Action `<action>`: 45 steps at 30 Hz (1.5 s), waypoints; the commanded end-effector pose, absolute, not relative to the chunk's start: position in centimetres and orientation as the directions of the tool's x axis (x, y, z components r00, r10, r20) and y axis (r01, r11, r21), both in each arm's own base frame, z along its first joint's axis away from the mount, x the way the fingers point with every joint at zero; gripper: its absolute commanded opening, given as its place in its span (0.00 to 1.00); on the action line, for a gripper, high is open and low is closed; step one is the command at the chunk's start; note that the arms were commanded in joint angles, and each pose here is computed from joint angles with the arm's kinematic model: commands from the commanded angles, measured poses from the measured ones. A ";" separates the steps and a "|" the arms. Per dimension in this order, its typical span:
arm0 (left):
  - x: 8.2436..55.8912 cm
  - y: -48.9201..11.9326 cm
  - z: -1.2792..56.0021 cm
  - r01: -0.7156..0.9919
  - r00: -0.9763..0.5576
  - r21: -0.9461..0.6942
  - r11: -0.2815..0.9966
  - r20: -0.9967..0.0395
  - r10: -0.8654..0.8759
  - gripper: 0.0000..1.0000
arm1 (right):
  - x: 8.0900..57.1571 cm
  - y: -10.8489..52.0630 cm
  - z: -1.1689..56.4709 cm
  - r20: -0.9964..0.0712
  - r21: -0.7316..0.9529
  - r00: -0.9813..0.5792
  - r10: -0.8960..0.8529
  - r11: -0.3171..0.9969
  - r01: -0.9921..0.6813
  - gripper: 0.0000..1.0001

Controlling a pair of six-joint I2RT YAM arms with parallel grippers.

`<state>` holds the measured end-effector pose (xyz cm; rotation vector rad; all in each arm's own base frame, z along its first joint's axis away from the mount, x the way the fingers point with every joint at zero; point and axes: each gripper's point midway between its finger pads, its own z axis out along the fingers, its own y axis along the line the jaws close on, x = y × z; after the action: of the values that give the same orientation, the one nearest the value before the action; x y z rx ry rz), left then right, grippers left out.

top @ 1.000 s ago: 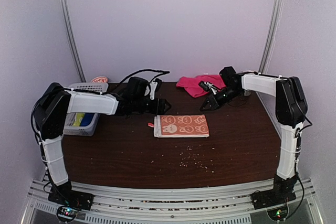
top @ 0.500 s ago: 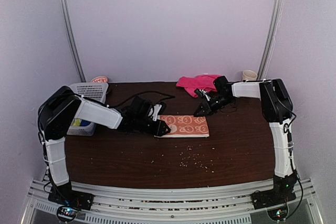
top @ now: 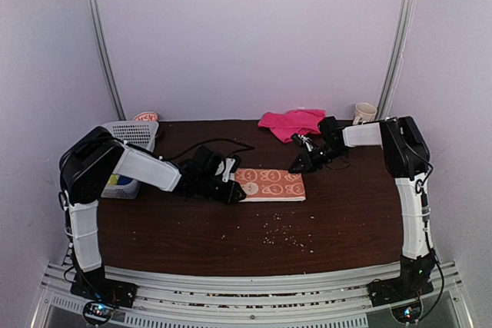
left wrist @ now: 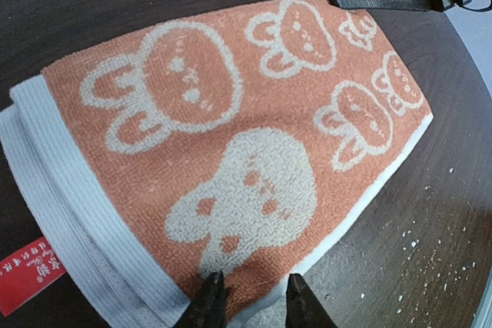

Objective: Roll the towels
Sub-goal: Smooth out the towel at the center of the board.

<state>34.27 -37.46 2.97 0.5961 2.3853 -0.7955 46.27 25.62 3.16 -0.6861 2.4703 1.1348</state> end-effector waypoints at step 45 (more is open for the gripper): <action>44.0 -37.5 9.6 0.603 -0.654 -0.411 0.683 -0.745 0.130 0.60 | 41.9 25.1 7.9 -0.540 0.527 -0.754 -0.375 0.547 -0.650 0.24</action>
<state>43.08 -36.55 11.38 0.5413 2.1849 -0.8143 41.42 25.03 8.96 -0.8319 2.4153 1.0786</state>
